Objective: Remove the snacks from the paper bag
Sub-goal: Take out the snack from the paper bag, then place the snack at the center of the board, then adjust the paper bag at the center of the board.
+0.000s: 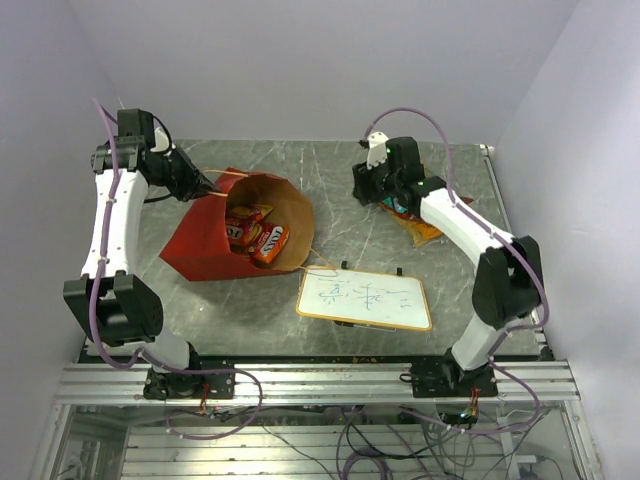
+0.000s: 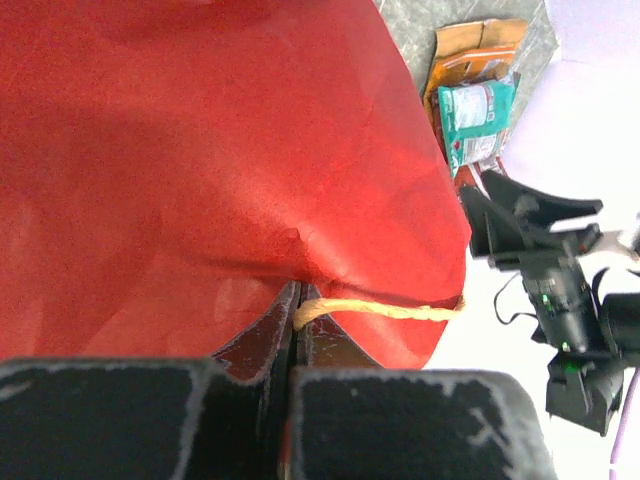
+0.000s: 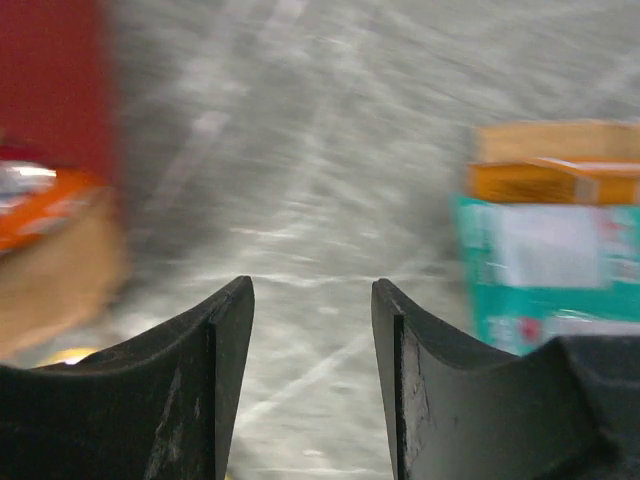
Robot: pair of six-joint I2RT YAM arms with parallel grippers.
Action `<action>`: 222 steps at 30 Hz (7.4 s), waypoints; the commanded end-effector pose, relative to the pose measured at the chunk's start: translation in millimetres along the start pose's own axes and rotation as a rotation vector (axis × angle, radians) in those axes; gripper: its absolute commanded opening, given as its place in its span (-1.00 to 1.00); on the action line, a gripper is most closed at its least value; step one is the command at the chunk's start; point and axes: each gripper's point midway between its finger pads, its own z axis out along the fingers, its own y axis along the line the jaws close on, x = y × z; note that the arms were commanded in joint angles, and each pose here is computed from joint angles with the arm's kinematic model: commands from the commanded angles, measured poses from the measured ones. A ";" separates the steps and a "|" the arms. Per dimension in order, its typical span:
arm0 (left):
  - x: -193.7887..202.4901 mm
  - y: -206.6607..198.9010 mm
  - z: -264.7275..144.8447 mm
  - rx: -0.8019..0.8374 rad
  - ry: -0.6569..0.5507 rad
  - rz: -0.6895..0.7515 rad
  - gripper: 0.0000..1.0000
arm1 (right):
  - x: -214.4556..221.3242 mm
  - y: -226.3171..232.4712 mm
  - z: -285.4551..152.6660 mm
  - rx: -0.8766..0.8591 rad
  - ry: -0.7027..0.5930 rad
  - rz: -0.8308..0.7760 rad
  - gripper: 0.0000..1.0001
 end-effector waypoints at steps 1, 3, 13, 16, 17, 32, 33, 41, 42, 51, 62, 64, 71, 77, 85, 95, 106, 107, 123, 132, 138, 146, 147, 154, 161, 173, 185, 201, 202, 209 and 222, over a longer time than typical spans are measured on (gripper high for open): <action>9.7 1.6 -5.2 -0.002 -0.004 0.031 -0.86 | -33.6 116.7 -35.5 -0.404 -0.118 0.253 0.01; 10.1 2.3 -7.3 -0.007 -0.009 0.034 -0.86 | -39.9 151.3 -43.3 -0.489 -0.146 0.326 0.02; 9.1 -1.2 -11.3 -0.013 -0.008 0.030 -0.86 | -35.4 221.6 -33.9 -0.489 -0.211 0.560 0.09; 10.5 -5.4 -9.0 0.012 0.004 0.009 -0.86 | -22.3 230.7 -30.1 -0.448 -0.217 0.579 0.13; 10.1 -7.1 -8.8 0.024 0.004 0.001 -0.86 | -15.9 235.5 -26.5 -0.443 -0.197 0.584 0.13; 12.7 -9.1 -8.0 0.045 0.002 -0.011 -0.86 | 11.1 246.3 7.9 -0.287 -0.020 0.852 0.17; 12.8 -8.5 -8.5 0.044 -0.001 -0.014 -0.86 | 11.7 249.1 9.6 -0.282 -0.008 0.862 0.17; 18.5 -2.5 -6.6 0.037 0.004 -0.029 -0.86 | 26.3 274.1 29.8 -0.233 0.107 0.969 0.21; 19.0 -3.2 -8.3 0.038 -0.001 -0.026 -0.86 | 29.3 277.3 31.7 -0.226 0.125 0.975 0.24; 28.8 2.2 -15.0 0.037 -0.018 -0.033 -0.86 | 44.5 290.4 43.1 -0.203 0.181 0.996 0.30; 37.2 9.4 -17.1 0.024 -0.018 -0.036 -0.86 | 48.3 294.9 67.3 -0.138 0.202 1.014 0.13; 38.5 10.7 -17.5 0.022 -0.017 -0.037 -0.86 | 47.2 296.0 69.9 -0.126 0.203 1.011 0.05; 40.1 11.7 -24.6 0.005 -0.030 -0.015 -0.86 | 51.1 300.3 69.0 -0.110 0.206 0.998 0.08; 47.6 18.4 -24.4 -0.003 -0.022 -0.017 -0.86 | 54.7 300.1 72.4 -0.084 0.200 0.984 -0.04; 60.8 42.8 -28.4 -0.092 -0.016 0.002 -0.86 | 29.7 282.4 70.2 -0.066 0.069 0.900 -0.53; 30.9 33.6 -43.2 -0.152 -0.111 0.058 -0.86 | -55.1 275.7 33.5 -0.162 -0.148 0.752 -1.00; -4.2 14.3 -52.8 -0.172 -0.185 0.113 -0.86 | -116.0 273.0 -17.4 -0.248 -0.273 0.527 -1.00; -6.9 13.4 -53.5 -0.176 -0.188 0.120 -0.86 | -120.6 273.2 -22.7 -0.257 -0.282 0.512 -1.00; -41.5 -12.2 -63.2 -0.169 -0.234 0.245 -0.86 | -158.1 246.0 -129.0 -0.369 -0.492 0.060 -1.00; -42.9 -27.7 -54.1 -0.086 -0.211 0.231 -0.86 | -149.8 152.7 -152.6 -0.152 -0.485 0.083 -1.00; -42.2 -33.5 -48.5 -0.046 -0.199 0.220 -0.86 | -133.1 52.8 -154.1 0.027 -0.483 0.238 -1.00; -42.6 -37.9 -44.9 -0.015 -0.191 0.225 -0.86 | -100.6 -45.0 -137.6 0.217 -0.406 0.347 -1.00; -42.7 -37.9 -43.8 -0.012 -0.188 0.224 -0.86 | -96.2 -55.8 -134.3 0.226 -0.397 0.368 -1.00; -38.3 -39.8 -36.0 0.017 -0.152 0.211 -0.86 | -69.0 -115.9 -116.9 0.313 -0.371 0.507 -1.00; -43.7 -46.9 -30.1 0.042 -0.134 0.208 -0.86 | -25.0 -155.8 -113.8 0.464 -0.315 0.566 -1.00; -45.5 -42.5 -20.1 0.035 -0.113 0.203 -0.86 | 67.4 -157.6 -121.2 0.634 -0.213 0.714 -1.00; -53.2 -40.4 -20.6 0.009 -0.135 0.229 -0.86 | 112.4 -130.8 -127.4 0.609 -0.073 0.804 -0.54; -78.2 -7.0 -55.8 -0.246 -0.323 0.302 -0.86 | 0.0 -23.5 -79.9 0.090 -0.118 0.353 0.53; -84.3 -8.0 -59.7 -0.259 -0.354 0.304 -0.86 | -2.6 -10.4 -69.9 0.040 -0.107 0.350 0.53; -135.5 -43.7 -95.7 -0.233 -0.664 0.464 -0.86 | 6.9 66.0 -19.8 -0.223 0.009 0.358 0.52; -93.8 -106.0 -62.2 -0.137 -0.586 0.902 -0.86 | 31.2 165.1 3.8 -0.526 0.156 0.304 0.26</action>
